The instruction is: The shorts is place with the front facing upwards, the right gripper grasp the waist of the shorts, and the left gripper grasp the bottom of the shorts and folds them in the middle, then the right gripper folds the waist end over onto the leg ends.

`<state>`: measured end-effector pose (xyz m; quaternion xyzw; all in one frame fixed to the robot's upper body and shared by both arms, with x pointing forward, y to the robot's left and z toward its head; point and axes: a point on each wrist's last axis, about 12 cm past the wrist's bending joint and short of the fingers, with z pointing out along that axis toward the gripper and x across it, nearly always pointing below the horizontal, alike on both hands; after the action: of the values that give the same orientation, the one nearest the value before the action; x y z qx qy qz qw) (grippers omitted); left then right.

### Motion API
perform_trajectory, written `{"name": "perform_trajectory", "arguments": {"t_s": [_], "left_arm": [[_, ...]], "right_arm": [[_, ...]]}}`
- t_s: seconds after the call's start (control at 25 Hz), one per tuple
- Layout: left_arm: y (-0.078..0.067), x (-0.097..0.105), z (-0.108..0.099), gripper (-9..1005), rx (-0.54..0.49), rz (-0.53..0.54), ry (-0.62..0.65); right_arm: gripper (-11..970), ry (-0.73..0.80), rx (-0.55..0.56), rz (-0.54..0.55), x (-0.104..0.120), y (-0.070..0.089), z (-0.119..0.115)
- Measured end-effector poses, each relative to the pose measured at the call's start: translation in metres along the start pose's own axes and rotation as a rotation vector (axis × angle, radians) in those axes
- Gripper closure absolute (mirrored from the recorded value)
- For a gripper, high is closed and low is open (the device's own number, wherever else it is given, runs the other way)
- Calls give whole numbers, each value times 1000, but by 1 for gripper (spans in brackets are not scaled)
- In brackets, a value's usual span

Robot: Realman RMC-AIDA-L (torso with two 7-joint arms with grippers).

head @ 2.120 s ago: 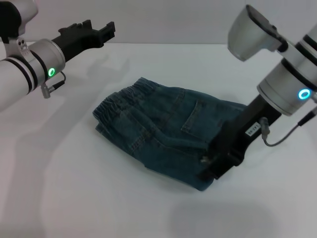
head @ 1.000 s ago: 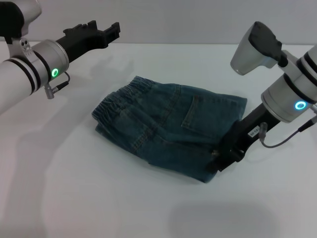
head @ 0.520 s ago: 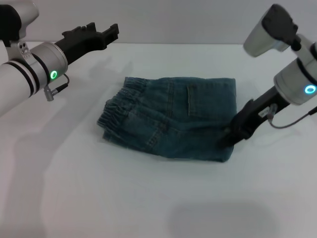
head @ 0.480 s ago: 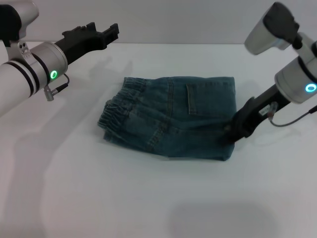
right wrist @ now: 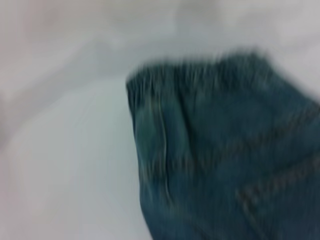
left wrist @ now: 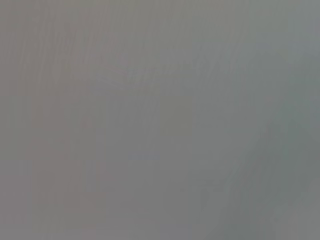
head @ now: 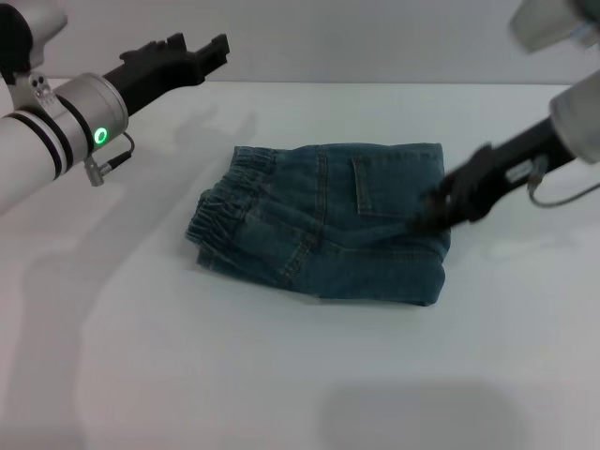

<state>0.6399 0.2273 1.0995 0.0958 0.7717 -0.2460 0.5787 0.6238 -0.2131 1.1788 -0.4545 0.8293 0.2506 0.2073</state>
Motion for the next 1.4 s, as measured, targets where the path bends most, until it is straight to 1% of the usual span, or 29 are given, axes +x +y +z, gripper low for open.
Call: {"name": "perform_trajectory", "arguments": {"t_s": [0.04,0.16,0.2,0.32,0.44,0.56,0.72,0.8,0.88,1.0,1.16,1.4], "left_arm": [[0,0,0,316,0,0,0],[1,-6,-2,316,22,-21,-34],[1,-7,-3,316,28,-27,-43],[1,-9,-6,316,51,-45,-67],[1,-7,-8,316,63,-66,-79],[0,1,-14,316,101,-115,-89],[-3,14,-20,315,138,-133,-71],[-4,21,-23,315,155,-132,-61],[-5,29,-27,315,173,-126,-52],[-8,36,-31,315,195,-115,-44],[-16,48,-37,316,260,-77,-38],[-35,66,-42,316,382,8,40]], "right_arm": [[458,-102,16,-10,1,-1,-14],[458,-285,57,-12,8,-5,-39],[458,-285,57,-12,8,-5,-39],[458,-524,143,-13,27,-17,-65],[458,-718,286,-7,54,-31,-82],[457,-841,438,22,81,-45,-84],[457,-996,675,64,118,-58,-75],[457,-1066,824,75,135,-63,-70],[457,-1109,939,88,145,-65,-66],[457,-1148,1080,129,158,-66,-62],[457,-1150,1190,170,167,-66,-53],[459,-1142,1195,190,169,-66,-50]]}}
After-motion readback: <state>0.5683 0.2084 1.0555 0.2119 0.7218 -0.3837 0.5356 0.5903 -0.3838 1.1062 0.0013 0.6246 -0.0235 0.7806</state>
